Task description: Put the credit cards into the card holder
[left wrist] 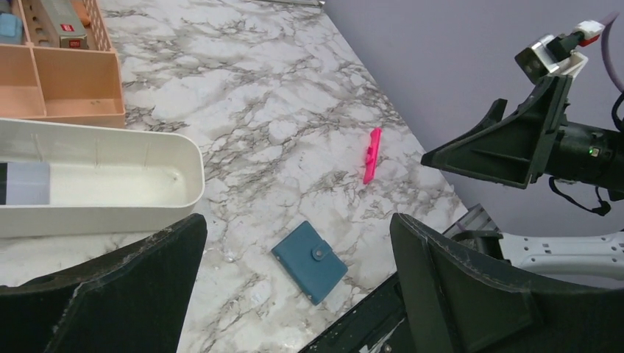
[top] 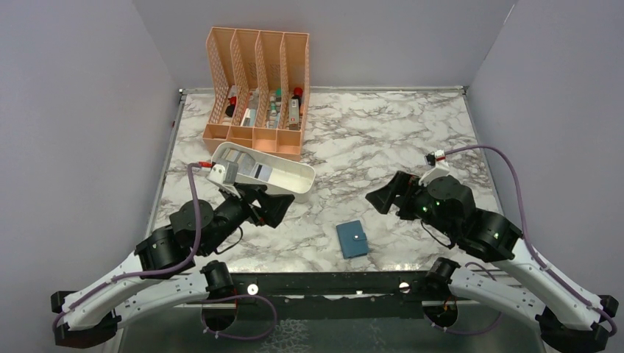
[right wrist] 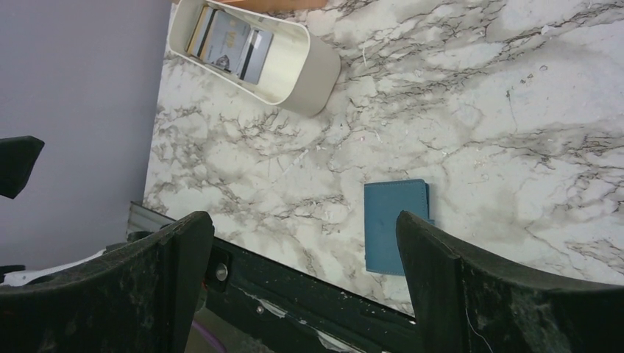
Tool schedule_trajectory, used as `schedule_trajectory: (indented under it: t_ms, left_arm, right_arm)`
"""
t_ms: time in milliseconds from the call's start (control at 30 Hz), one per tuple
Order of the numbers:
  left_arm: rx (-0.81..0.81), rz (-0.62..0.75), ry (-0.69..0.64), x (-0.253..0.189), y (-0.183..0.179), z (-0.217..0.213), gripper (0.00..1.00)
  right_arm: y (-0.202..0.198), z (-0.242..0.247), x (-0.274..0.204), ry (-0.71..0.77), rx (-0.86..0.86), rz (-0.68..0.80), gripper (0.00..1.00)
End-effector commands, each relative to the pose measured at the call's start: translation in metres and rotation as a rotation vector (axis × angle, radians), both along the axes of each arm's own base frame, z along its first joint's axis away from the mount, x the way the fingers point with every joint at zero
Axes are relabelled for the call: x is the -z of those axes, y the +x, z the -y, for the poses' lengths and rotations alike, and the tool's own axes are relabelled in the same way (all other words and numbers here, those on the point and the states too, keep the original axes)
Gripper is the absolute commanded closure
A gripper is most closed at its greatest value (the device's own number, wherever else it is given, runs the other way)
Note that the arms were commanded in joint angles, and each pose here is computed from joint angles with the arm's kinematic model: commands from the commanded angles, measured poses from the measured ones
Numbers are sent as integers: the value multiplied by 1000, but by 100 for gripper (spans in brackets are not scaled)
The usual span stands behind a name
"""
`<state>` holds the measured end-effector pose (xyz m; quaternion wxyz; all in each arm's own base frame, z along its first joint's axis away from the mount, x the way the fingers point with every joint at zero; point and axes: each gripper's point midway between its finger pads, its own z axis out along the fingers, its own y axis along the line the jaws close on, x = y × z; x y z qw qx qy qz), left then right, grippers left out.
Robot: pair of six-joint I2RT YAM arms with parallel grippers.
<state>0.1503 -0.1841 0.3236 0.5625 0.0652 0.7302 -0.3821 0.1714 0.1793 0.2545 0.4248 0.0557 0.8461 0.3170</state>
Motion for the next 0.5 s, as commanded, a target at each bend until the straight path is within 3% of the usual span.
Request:
schedule_trajectory:
  t_ms: [0,467]
  left_arm:
    - [-36,-35,37,17,6,0,1]
    - [-39,-71,96,33,12,12,1]
  right_arm:
    - [-1,3,-4,-11,-11,24,0]
    - [-1,6,-5,-26,-16,42,0]
